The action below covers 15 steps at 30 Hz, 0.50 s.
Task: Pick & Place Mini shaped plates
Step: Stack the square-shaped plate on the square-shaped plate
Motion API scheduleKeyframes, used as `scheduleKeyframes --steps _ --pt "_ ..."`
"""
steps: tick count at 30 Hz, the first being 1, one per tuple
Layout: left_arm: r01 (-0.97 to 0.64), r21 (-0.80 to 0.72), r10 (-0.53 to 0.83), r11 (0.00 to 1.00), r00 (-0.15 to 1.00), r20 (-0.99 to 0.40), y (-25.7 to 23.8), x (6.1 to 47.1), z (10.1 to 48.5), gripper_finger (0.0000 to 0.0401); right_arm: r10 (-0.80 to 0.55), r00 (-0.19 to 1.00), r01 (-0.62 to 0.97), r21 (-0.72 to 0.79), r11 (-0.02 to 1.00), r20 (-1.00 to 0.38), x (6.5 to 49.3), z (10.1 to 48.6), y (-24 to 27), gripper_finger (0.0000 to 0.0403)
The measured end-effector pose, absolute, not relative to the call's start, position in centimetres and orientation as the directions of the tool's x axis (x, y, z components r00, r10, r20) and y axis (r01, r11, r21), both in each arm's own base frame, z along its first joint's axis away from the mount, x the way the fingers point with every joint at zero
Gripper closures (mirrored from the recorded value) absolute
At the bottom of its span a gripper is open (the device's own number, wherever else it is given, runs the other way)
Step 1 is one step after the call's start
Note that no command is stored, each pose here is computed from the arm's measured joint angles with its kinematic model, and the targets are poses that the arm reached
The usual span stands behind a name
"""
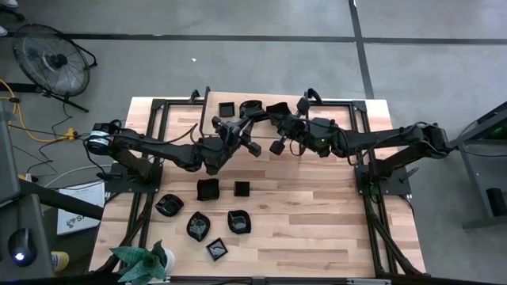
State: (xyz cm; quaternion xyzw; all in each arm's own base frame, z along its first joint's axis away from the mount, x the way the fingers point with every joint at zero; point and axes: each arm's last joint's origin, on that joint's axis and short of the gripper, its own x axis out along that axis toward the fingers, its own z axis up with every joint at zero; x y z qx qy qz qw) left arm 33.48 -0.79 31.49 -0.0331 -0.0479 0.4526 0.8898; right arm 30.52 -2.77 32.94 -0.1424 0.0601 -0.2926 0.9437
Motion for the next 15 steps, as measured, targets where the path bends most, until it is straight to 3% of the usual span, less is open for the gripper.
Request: scheduleKeyframes --steps 10,15 --pt "-0.813 -0.103 0.820 0.573 0.570 0.053 -0.76 33.44 31.48 0.0340 -0.573 0.819 0.538 -0.307 0.785 -0.030 30.51 32.94 -2.78 0.0403" --pt "-0.812 -0.104 0.819 0.574 0.572 0.053 -0.76 33.44 31.48 0.0370 -0.572 0.820 0.537 -0.307 0.786 -0.030 30.52 32.94 -2.78 0.0403"
